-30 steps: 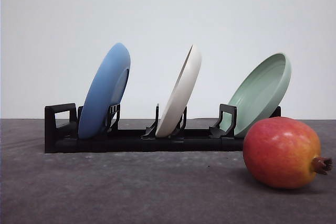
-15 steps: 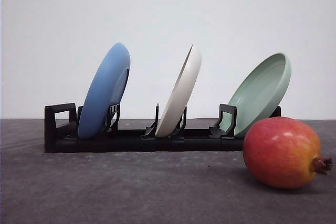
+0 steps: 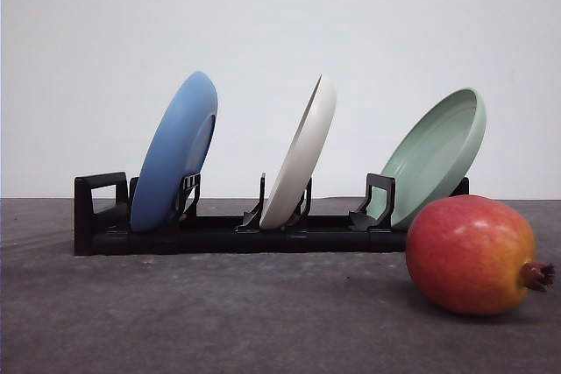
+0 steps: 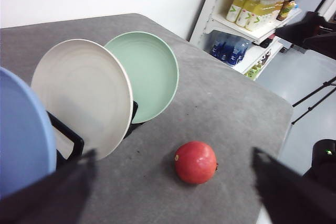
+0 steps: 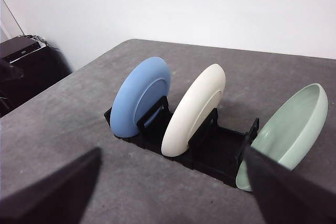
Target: Place pomegranate in white plate
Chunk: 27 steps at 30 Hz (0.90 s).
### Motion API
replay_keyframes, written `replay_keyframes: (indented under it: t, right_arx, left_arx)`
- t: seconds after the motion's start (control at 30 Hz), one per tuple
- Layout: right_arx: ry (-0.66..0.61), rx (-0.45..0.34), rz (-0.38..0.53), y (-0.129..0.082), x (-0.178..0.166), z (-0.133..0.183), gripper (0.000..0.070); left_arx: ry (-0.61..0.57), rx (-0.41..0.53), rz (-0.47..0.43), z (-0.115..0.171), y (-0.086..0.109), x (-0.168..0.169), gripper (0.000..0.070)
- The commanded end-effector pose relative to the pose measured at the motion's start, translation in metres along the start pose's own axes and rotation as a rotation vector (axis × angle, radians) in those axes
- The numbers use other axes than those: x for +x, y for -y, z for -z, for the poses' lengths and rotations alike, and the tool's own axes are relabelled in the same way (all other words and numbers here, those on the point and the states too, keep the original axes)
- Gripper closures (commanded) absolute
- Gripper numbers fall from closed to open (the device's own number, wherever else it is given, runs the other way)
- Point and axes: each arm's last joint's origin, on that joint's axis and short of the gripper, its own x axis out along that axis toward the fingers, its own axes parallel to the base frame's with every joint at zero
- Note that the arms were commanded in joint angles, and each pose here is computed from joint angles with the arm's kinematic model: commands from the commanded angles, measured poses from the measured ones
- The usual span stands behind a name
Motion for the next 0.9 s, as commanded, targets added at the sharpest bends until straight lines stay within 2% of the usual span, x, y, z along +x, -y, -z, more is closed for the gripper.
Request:
replay_keyframes:
  t: [0.0, 0.1, 0.2, 0.37, 0.6, 0.87]
  right_arx:
    - [0.010, -0.005, -0.003, -0.002, -0.001, -0.005, 0.0070]
    - [0.006, 0.020, -0.003, -0.002, -0.001, -0.004, 0.0070]
    - [0.005, 0.054, -0.003, -0.002, -0.001, -0.004, 0.0070]
    - [0.005, 0.078, -0.004, -0.002, -0.001, -0.004, 0.0070]
    - [0.005, 0.093, -0.004, -0.002, -0.001, -0.004, 0.0070]
    - [0.007, 0.095, -0.003, -0.002, -0.001, -0.004, 0.0070]
  left_arx:
    - [0.017, 0.037, 0.015, -0.008, 0.003, 0.000, 0.0021]
    - [0.008, 0.010, 0.030, -0.007, 0.004, 0.004, 0.0037]
    - [0.000, -0.015, 0.006, -0.008, 0.003, 0.010, 0.0072]
    - [-0.040, -0.030, -0.036, -0.011, -0.001, 0.030, 0.0072]
    - [-0.139, -0.086, -0.073, -0.032, -0.008, 0.079, 0.0072]
    - [-0.300, -0.071, -0.195, -0.060, -0.013, 0.154, 0.0071]
